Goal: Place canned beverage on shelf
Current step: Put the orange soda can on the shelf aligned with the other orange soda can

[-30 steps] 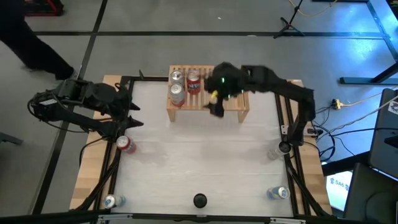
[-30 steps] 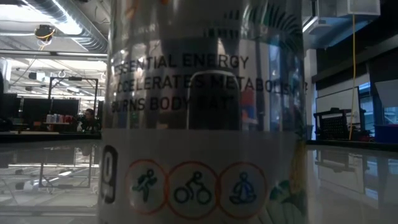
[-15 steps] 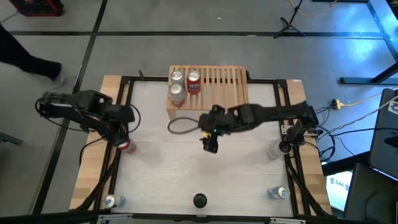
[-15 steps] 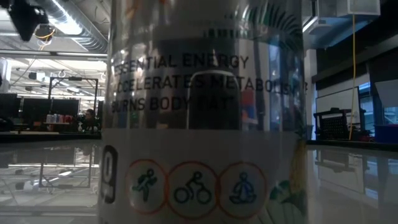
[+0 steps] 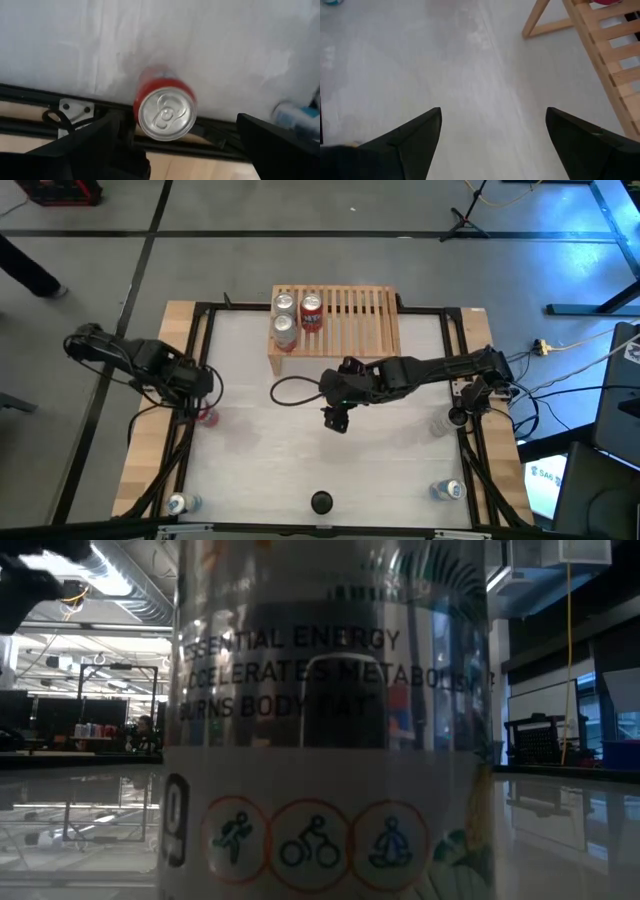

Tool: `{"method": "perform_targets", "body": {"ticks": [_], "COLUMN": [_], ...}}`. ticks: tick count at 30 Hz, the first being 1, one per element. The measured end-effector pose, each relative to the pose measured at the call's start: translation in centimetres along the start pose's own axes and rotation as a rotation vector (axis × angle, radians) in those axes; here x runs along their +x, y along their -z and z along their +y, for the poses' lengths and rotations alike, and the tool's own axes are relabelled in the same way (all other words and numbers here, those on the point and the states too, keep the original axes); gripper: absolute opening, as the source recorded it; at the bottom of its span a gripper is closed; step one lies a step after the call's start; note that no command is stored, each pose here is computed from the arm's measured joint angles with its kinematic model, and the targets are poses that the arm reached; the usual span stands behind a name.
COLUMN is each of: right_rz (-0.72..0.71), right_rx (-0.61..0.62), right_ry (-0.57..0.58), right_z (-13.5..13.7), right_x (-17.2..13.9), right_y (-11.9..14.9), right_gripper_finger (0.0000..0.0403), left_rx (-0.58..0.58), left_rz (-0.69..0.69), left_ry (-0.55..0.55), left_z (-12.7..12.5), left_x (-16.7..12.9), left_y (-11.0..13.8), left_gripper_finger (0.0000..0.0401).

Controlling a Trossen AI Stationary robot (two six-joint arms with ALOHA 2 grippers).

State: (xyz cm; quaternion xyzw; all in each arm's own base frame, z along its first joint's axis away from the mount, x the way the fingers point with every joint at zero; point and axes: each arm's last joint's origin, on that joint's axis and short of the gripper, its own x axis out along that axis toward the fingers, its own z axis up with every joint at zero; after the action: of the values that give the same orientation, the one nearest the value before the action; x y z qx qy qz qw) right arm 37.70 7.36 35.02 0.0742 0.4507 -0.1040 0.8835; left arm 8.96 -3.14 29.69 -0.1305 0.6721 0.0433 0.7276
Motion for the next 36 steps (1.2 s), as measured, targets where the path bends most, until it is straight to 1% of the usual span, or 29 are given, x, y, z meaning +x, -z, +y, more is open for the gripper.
{"method": "perform_targets", "body": {"ticks": [3, 8, 12, 16, 19, 29, 32, 36], "right_rz": [-0.003, -0.029, -0.036, -0.038, -0.041, -0.051, -0.046, -0.031], "right_rx": [0.010, 0.015, 0.017, 0.018, 0.018, 0.030, 0.033, 0.040], "right_ry": [0.005, 0.021, 0.018, 0.017, 0.015, 0.005, -0.007, -0.052], "right_z": [0.0, 0.0, 0.0, 0.0, 0.0, 0.1, 0.1, 0.3], "right_x": [0.0, 0.0, 0.0, 0.0, 0.0, 0.0, 0.0, 0.0], "right_y": [0.0, -0.2, -0.3, -0.3, -0.3, -0.4, -0.4, -0.4], "right_gripper_finger": [0.0347, 0.0347, 0.0347, 0.0347, 0.0347, 0.0347, 0.0347, 0.0347], "left_rx": [0.005, 0.003, 0.002, 0.039, 0.063, 0.176, 0.202, 0.250], "left_rz": [0.055, 0.059, 0.116, 0.107, 0.151, 0.257, 0.288, 0.330], "left_ry": [-0.002, -0.016, -0.049, -0.061, -0.086, -0.111, -0.134, -0.143], "left_z": [-0.1, -0.1, -0.1, -0.4, -0.5, -1.3, -1.4, -1.6], "left_x": [1.5, 3.2, 4.5, 5.0, 5.6, 7.3, 7.9, 8.4], "left_y": [0.2, -0.2, -0.2, -0.9, -1.2, -2.4, -2.7, -3.0], "left_gripper_finger": [0.0394, 0.0394, 0.0394, 0.0391, 0.0386, 0.0353, 0.0337, 0.0306]}}
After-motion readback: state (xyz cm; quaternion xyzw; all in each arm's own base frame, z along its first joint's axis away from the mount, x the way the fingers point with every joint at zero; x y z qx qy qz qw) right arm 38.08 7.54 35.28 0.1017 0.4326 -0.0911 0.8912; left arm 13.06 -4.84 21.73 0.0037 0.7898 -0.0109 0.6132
